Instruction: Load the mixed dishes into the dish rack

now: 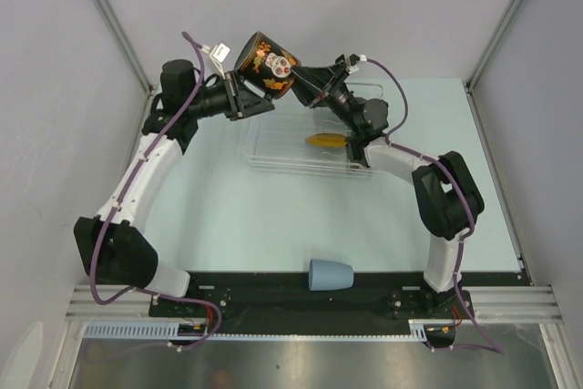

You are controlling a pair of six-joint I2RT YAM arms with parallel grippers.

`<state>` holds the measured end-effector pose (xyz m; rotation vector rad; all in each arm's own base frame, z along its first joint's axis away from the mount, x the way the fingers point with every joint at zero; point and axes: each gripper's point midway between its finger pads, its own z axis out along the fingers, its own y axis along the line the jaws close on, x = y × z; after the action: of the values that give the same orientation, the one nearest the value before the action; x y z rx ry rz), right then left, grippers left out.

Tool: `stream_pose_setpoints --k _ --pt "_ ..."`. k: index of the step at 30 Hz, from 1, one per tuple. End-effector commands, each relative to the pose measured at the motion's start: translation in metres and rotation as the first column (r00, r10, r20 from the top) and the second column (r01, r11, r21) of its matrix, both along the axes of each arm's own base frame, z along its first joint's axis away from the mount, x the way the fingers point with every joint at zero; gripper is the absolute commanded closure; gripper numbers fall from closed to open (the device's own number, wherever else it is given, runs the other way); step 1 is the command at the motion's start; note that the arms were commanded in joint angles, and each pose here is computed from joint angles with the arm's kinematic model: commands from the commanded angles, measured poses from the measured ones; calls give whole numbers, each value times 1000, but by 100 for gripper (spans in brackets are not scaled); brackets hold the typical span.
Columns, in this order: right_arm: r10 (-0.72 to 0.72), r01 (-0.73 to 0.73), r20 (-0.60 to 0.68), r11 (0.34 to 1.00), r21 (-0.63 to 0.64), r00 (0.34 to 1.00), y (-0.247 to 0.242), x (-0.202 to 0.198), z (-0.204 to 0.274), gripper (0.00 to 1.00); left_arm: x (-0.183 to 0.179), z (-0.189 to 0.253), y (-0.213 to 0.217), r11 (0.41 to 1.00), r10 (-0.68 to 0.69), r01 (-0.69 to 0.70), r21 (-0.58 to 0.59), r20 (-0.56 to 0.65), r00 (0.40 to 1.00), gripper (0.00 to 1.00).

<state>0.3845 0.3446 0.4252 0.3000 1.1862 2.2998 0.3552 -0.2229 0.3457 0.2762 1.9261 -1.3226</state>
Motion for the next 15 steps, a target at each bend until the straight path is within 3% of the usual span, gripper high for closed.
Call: stream_pose_setpoints --k 1,10,15 --pt "55 -73 213 994 76 976 -25 -49 41 55 8 70 23 996 77 -62 -63 275 958 100" --pt "96 -92 203 995 -29 974 -43 -54 16 55 18 83 43 989 141 -124 -76 285 948 100" --pt "93 -78 229 994 -76 969 -66 -69 18 59 39 62 51 976 208 -216 -1 270 940 100"
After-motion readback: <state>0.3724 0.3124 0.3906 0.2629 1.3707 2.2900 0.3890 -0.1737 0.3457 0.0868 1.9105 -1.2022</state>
